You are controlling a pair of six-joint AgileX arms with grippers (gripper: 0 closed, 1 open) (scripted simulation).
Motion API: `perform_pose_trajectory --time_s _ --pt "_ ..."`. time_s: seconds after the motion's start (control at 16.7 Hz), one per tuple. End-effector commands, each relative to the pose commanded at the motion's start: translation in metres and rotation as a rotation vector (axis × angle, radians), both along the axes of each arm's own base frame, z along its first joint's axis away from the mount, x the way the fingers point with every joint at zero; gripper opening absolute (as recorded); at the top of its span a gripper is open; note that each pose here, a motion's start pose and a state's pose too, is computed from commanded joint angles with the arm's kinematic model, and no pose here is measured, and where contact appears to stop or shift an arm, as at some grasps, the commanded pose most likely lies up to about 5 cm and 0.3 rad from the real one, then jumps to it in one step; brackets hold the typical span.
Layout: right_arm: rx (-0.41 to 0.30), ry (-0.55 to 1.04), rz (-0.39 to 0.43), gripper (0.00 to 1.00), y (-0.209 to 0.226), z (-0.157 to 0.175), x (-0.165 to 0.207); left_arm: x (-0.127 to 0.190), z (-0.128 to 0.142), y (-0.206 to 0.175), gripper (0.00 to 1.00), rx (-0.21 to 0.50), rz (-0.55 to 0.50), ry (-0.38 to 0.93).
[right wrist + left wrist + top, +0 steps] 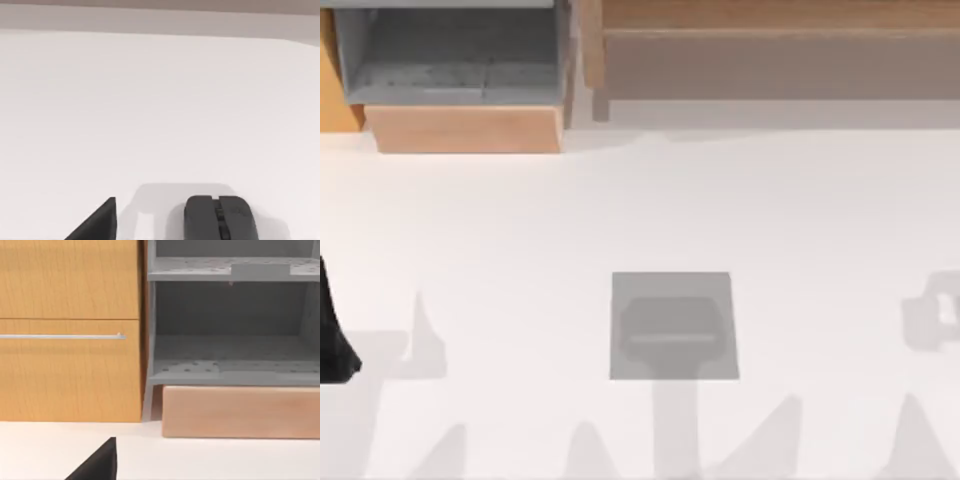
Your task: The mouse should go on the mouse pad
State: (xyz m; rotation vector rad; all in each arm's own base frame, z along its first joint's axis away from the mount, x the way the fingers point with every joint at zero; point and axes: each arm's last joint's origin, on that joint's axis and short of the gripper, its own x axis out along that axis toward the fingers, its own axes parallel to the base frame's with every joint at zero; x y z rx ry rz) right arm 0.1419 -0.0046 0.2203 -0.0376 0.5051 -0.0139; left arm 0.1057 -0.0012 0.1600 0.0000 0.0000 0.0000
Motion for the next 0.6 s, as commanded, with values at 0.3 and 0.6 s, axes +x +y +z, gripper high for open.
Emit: perform_pose_trajectory --time_s 0.3,0.6 --pt "-0.004 0.479 -0.001 1.00 -0.006 0.009 0.067 0.000 0.000 0.000 1.00 0.000 0.000 0.000" --pt "0.007 0.835 0.006 1.00 -0.016 -0.004 0.131 0.000 0.000 0.000 1.00 0.000 0.000 0.000"
